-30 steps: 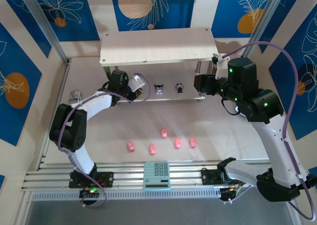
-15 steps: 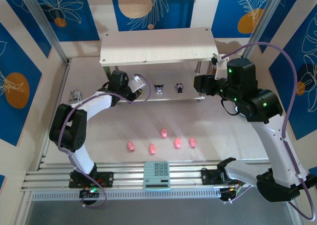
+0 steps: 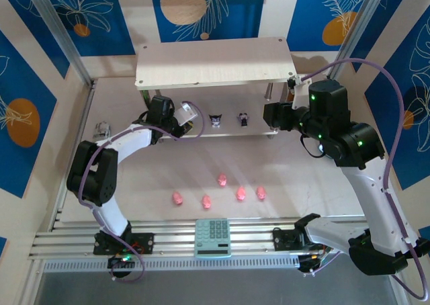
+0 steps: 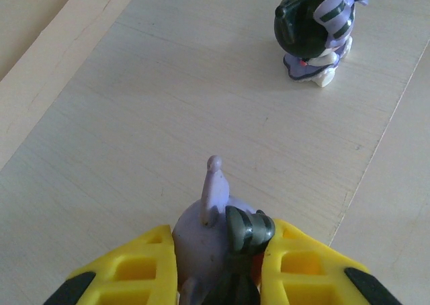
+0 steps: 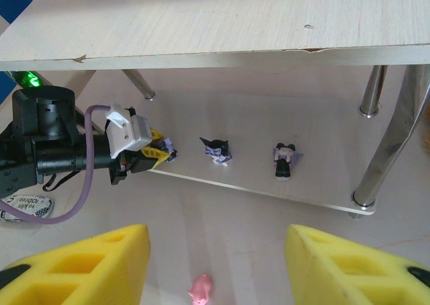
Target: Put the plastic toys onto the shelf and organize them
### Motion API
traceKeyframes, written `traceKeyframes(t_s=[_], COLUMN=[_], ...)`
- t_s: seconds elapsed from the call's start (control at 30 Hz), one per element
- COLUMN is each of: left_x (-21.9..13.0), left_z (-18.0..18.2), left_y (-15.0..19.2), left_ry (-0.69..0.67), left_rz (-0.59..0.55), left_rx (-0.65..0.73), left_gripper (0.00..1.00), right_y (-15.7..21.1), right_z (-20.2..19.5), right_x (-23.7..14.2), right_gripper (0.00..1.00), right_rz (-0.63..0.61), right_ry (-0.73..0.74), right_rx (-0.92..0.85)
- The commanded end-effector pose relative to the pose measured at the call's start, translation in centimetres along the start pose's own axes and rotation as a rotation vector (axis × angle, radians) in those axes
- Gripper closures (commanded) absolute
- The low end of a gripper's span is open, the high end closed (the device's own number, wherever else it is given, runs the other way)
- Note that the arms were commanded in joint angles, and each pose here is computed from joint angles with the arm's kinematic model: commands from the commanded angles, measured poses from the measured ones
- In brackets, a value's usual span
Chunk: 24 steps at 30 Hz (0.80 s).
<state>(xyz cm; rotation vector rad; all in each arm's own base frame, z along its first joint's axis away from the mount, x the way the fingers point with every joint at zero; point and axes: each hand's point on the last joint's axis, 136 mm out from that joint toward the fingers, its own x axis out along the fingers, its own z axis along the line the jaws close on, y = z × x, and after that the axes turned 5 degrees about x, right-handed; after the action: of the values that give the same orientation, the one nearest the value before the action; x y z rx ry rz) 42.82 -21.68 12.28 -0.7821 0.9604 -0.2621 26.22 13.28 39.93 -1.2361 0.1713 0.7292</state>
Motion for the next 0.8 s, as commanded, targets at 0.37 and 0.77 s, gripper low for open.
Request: traceKeyframes(t_s=[0.37, 0.77], left_x=[0.2, 0.4], left_z=[-1.3, -1.5], left_y=[1.1, 2.1], left_ry=[0.027, 0.025], left_rz=[0.024, 0.055], left_rx=[0.026, 0.046], left_gripper=[0.63, 0.61], right_y=[-0.6, -0.6], right_z=[-0.2, -0.4], right_x=[-0.7, -0.7], right_gripper=[0.44, 0.44], right_rz=[-0.039, -0.04], right_ry=[0.01, 0.015], right_rx=[0.019, 0.019])
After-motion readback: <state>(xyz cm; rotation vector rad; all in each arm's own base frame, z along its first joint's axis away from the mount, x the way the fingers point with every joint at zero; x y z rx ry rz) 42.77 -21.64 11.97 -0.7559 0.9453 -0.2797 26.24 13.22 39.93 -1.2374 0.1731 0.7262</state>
